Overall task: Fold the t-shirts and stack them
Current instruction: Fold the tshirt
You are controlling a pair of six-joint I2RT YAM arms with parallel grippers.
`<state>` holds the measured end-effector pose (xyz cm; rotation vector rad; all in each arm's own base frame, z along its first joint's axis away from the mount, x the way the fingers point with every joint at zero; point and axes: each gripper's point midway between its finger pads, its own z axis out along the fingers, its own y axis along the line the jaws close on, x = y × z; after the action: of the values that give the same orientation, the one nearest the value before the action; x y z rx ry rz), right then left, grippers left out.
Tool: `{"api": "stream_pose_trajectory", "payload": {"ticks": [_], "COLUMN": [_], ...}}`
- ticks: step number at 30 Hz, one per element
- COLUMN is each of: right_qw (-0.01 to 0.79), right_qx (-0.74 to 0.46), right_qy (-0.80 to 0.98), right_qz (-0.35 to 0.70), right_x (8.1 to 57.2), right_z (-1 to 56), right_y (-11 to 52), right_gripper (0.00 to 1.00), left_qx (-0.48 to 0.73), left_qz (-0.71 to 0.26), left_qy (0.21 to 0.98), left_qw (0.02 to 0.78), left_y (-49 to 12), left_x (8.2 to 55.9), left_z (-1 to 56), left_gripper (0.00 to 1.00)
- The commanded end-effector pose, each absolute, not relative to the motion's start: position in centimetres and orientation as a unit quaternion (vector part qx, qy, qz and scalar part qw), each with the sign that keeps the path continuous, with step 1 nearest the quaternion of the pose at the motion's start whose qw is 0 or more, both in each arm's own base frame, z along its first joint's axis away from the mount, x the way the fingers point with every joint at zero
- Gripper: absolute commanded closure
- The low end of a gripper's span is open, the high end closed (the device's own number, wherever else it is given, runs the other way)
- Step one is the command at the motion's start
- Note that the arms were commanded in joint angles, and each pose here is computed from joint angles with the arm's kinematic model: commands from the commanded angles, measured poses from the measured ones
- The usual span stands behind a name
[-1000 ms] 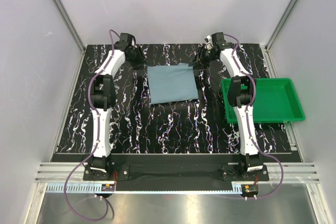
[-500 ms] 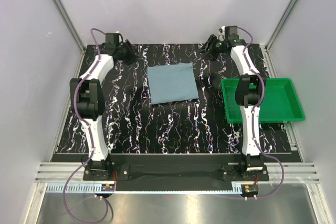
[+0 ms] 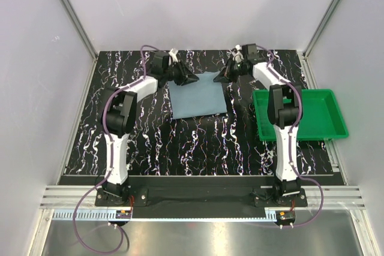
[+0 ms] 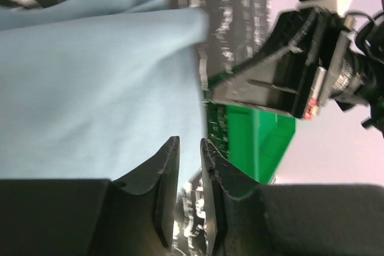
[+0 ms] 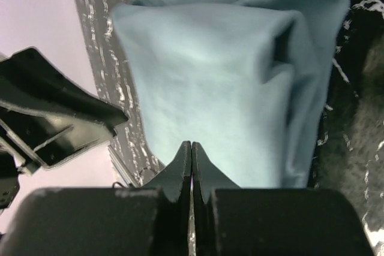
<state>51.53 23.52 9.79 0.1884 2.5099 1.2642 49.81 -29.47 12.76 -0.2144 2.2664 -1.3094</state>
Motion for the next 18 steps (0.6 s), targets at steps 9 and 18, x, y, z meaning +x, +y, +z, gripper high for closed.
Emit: {"api": "stream_pose_trajectory", "payload": {"ticks": [9, 18], "right_qw": [0.271, 0.299], "right_qx": [0.046, 0.155], "right_qy": [0.825, 0.784], "right_qz": [0.494, 0.521], "right_x": [57.5, 64.0], "right_z": [7.0, 5.7], "right_y": [26.1, 26.5], "right_gripper": [1.0, 0.9], "left_qx": [-0.112, -0.195], "left_qz": [-0.493, -0.506], "left_qy": [0.802, 0.769], "left_qw": [0.317, 0.338], "left_y": [-28.4, -23.4], "left_x": [55.3, 59.8], "left_z": [8.5, 7.4], "left_gripper": [0.76, 0.77]}}
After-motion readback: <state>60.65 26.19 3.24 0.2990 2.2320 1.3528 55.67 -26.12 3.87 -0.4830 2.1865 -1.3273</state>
